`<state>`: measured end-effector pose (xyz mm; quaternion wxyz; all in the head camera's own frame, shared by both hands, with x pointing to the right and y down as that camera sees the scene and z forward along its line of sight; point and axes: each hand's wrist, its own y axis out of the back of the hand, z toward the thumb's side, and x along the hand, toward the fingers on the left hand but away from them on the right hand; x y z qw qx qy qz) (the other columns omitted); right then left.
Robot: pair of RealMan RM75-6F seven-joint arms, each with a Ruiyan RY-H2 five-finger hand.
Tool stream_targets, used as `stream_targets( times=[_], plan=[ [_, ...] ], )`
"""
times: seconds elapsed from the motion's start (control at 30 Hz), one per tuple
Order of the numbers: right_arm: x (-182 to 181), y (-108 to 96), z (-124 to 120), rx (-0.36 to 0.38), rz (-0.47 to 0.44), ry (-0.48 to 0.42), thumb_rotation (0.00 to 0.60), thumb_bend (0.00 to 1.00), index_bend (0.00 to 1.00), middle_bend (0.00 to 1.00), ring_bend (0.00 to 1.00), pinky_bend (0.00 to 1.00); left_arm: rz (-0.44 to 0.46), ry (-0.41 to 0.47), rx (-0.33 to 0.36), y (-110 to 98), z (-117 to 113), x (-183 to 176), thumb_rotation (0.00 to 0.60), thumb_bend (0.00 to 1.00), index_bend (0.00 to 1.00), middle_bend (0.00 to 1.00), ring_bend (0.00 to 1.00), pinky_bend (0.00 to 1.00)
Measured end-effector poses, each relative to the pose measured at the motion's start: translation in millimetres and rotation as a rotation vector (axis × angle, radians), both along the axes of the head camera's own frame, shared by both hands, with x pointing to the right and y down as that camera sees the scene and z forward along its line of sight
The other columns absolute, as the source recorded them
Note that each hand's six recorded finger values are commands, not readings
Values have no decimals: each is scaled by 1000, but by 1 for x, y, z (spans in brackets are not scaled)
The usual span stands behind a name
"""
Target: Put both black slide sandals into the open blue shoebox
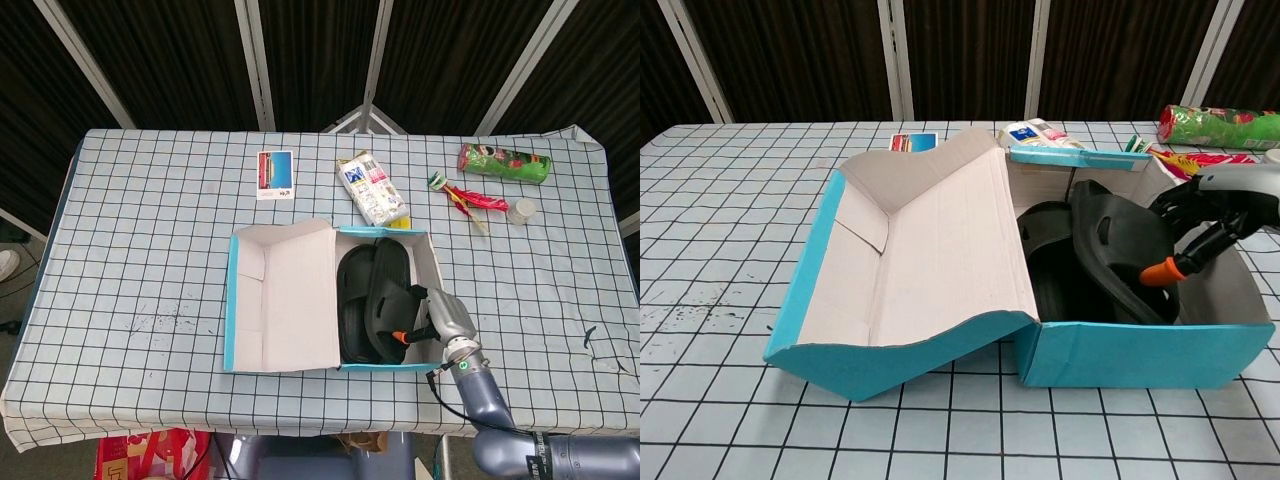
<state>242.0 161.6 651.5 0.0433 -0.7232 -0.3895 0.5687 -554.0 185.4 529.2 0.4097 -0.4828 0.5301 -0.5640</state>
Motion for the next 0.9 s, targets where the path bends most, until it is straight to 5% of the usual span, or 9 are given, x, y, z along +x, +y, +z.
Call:
stream_targets(
  times=[0.9],
  plan=[
    [-6, 7, 7, 15, -86, 39, 600, 631, 557, 410, 434, 302, -3, 0, 3, 0, -2, -1, 600, 373, 76, 0, 0, 101]
  ],
)
